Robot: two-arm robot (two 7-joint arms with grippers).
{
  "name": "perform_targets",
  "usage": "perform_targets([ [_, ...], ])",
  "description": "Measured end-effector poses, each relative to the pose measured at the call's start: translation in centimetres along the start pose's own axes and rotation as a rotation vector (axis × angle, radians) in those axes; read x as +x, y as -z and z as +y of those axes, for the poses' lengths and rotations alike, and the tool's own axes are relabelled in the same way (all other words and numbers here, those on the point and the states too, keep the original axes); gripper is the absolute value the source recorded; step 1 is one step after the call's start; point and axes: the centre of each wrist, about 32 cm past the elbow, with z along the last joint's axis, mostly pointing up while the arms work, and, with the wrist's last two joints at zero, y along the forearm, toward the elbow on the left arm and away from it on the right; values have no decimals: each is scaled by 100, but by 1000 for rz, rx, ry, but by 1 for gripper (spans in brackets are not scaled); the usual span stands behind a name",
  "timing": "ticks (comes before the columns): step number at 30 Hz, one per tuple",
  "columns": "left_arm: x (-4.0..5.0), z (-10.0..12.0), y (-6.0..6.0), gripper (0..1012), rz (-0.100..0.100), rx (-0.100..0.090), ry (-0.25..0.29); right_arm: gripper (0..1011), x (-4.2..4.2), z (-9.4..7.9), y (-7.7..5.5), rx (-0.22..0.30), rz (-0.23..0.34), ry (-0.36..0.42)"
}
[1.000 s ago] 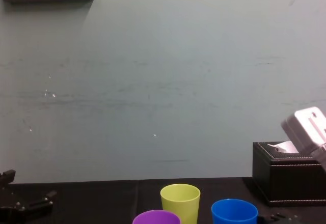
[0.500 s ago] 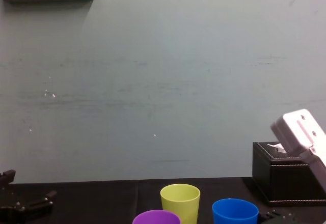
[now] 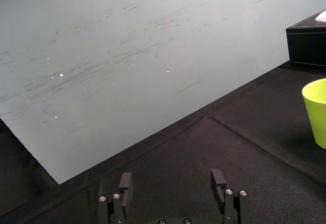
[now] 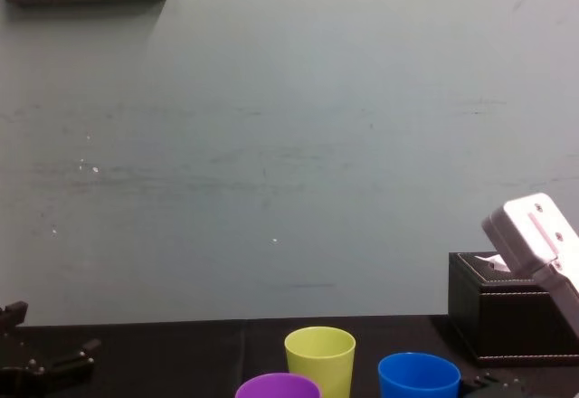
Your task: Stack the three plastic cups sequentially using one hand.
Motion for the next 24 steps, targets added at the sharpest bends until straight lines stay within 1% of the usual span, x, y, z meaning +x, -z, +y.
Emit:
perform_targets([
  [9,0,0,0,1000,0,0,0,997,1,-2,-3,0,2,-2],
  [12,0,0,0,1000,0,0,0,947,1,-2,-4,0,3,-3],
  [13,0,0,0,1000,0,0,0,915,2,-3,-5,0,3,-3],
  [14,0,0,0,1000,0,0,0,908,2,-3,-5,0,3,-3],
  [15,0,0,0,1000,0,0,0,853,2,-3,-5,0,3,-3],
  [19,0,0,0,1000,0,0,0,772,3,-4,-5,0,3,-3],
  [24,0,0,0,1000,0,0,0,732,4,-4,-6,1,3,-4],
])
